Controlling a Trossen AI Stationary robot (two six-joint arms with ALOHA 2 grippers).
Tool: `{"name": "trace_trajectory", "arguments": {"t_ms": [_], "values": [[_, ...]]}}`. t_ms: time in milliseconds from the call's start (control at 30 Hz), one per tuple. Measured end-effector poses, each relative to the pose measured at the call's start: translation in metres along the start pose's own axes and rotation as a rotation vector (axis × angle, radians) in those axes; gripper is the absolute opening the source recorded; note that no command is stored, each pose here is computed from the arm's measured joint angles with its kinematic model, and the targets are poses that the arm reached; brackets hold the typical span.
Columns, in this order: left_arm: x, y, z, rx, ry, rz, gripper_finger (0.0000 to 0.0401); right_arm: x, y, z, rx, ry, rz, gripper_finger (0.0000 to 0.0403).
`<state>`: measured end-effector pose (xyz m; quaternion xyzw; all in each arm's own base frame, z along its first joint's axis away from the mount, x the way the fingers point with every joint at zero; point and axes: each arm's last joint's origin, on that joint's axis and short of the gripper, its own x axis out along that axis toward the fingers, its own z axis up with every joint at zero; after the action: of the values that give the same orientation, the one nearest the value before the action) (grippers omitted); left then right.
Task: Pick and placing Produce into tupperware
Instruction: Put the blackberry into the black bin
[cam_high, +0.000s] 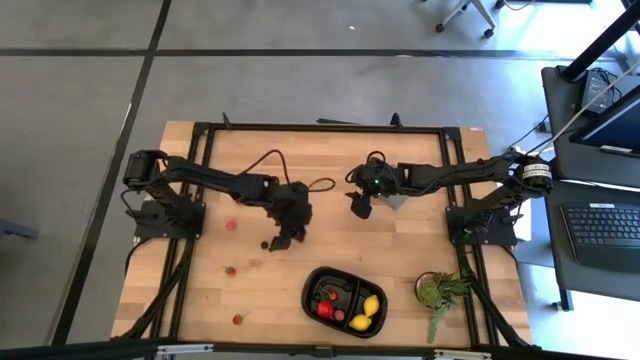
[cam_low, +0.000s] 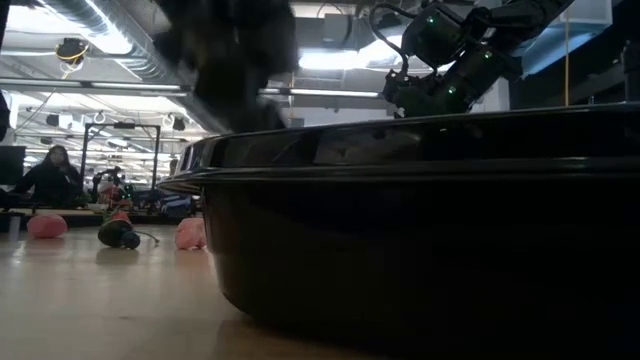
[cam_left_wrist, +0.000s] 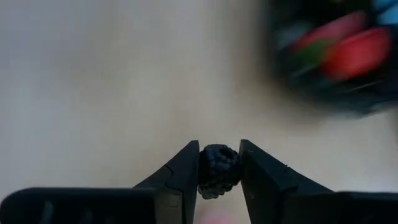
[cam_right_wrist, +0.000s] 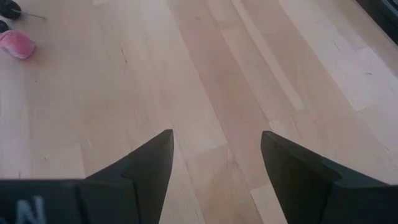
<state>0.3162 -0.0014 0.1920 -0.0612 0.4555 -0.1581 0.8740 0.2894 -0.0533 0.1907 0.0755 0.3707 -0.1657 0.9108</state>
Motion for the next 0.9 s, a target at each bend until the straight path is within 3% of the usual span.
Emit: {"name": "trace_trajectory", "arguments": {"t_ms": [133, 300, 567, 767, 900], "values": [[-0.001, -0.026, 0.022, 0.112, -0.128, -0.169, 0.0092, 0.0, 0.0, 0.0, -0.002, -0.002, 0.0, 0.0243], [0.002, -0.059, 0.039, 0.284, -0.295, -0.289, 0.0084, 0.0, 0.0, 0.0, -0.003, -0.003, 0.0, 0.0243], [0.037, -0.094, 0.04, 0.419, -0.362, -0.276, 0.0098, 0.0, 0.0, 0.0, 0.005, -0.003, 0.001, 0.0243], [0.071, -0.091, 0.033, 0.393, -0.34, -0.26, 0.0085, 0.0, 0.0, 0.0, 0.017, -0.001, 0.001, 0.0243], [0.088, -0.087, 0.025, 0.36, -0.298, -0.265, 0.0105, 0.0, 0.0, 0.0, 0.031, -0.001, 0.002, 0.0243]]}}
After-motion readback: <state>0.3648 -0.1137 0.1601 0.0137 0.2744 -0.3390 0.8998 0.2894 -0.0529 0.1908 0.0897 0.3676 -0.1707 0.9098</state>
